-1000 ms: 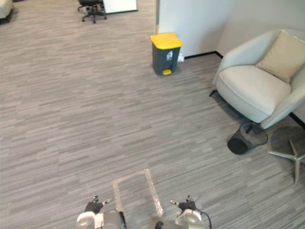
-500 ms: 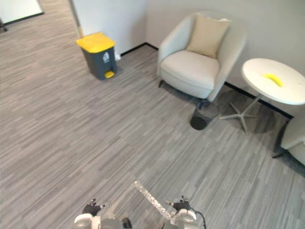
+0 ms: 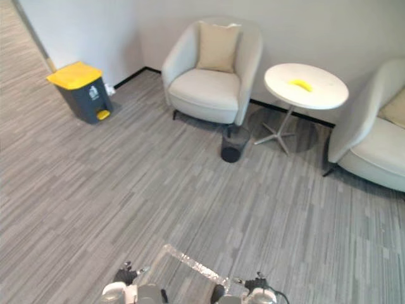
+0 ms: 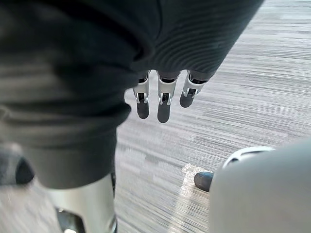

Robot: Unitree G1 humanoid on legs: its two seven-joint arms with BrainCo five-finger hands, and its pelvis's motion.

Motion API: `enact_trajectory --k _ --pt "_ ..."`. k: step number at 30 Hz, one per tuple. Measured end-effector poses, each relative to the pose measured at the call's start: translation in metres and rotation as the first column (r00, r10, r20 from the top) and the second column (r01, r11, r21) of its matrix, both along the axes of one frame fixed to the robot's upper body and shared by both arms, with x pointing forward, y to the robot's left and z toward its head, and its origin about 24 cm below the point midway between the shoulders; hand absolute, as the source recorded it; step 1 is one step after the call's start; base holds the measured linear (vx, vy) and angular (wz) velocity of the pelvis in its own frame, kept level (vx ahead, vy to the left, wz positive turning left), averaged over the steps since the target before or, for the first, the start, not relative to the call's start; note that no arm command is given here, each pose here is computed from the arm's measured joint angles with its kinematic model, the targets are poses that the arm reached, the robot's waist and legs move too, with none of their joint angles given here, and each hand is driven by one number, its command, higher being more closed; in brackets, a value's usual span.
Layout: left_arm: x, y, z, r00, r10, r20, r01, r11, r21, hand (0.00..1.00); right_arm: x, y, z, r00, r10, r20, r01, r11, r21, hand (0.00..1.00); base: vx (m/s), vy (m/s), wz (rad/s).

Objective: Organize the slippers on the shoe rack

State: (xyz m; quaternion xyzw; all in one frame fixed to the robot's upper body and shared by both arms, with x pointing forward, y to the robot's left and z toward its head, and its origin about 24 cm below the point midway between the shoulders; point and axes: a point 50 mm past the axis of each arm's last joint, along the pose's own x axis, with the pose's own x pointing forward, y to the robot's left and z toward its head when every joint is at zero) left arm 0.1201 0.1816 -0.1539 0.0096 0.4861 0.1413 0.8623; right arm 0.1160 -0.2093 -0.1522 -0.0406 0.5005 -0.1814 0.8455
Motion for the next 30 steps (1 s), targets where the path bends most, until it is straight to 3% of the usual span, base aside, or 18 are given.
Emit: enact_trajectory --k 30 --pt "-0.009 0.004 -0.007 0.987 -0.133 -0.09 0.137 0.99 0.041 0.0 -0.01 0.001 -0.007 0.998 -0.033 -0.062 0.035 0.999 0.024 0.0 0.03 0.013 -0.16"
